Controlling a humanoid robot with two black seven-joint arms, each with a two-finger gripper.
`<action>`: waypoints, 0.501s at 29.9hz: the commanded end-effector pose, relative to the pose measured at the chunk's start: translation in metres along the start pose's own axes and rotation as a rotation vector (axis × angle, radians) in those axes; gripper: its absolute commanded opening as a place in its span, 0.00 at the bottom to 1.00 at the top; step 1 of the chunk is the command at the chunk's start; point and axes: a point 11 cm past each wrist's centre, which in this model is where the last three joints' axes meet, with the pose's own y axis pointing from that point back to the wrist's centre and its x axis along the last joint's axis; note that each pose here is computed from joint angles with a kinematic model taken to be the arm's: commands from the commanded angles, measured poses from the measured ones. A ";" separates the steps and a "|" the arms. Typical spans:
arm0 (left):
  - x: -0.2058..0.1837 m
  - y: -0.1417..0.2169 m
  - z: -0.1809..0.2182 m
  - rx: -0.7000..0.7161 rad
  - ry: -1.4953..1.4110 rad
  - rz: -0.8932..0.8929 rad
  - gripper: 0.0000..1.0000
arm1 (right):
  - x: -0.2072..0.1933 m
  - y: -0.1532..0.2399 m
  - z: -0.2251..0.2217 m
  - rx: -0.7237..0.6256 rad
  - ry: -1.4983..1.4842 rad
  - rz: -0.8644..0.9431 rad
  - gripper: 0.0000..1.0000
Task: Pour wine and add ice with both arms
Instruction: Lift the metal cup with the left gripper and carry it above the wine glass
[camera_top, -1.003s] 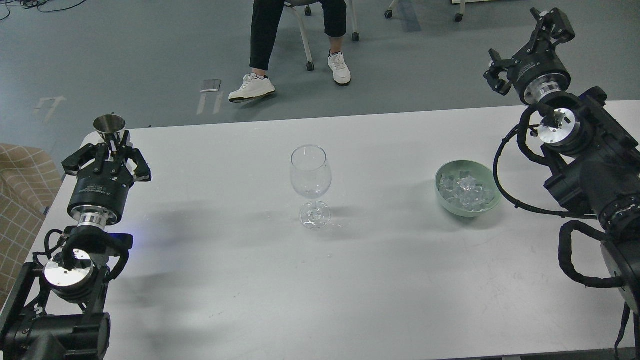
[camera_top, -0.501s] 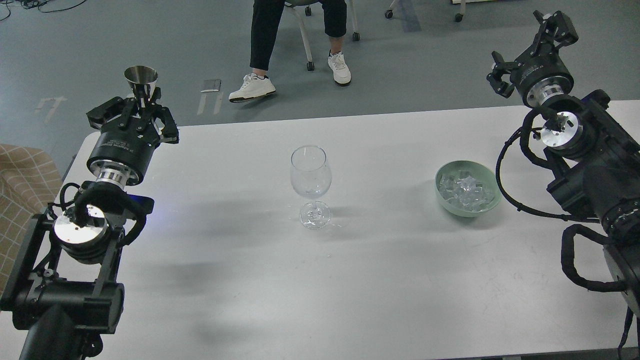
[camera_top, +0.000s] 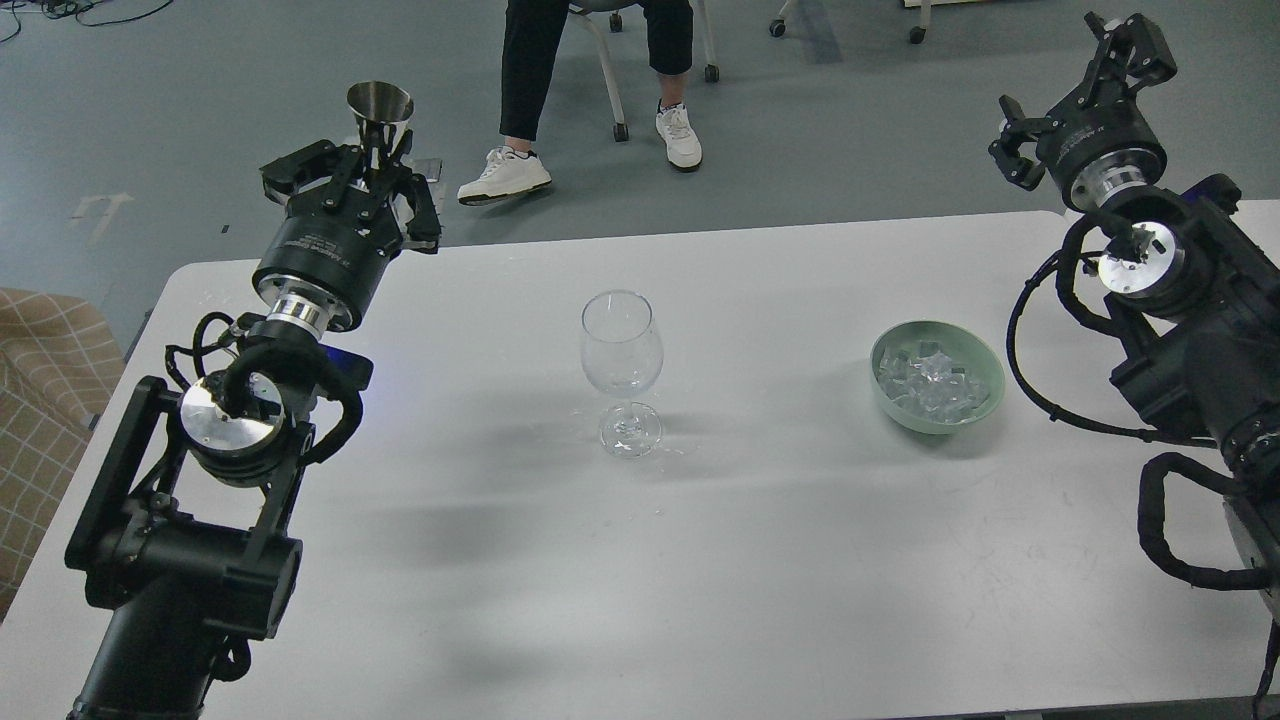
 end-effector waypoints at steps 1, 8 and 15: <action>-0.010 0.002 -0.014 0.040 -0.021 -0.029 0.16 | 0.003 0.000 -0.004 0.006 0.006 0.005 1.00; -0.016 0.005 -0.039 0.085 -0.054 -0.039 0.15 | 0.005 0.001 -0.004 0.005 0.007 0.006 1.00; -0.019 0.008 -0.049 0.114 -0.086 -0.041 0.15 | 0.003 0.001 -0.004 0.007 0.007 0.001 1.00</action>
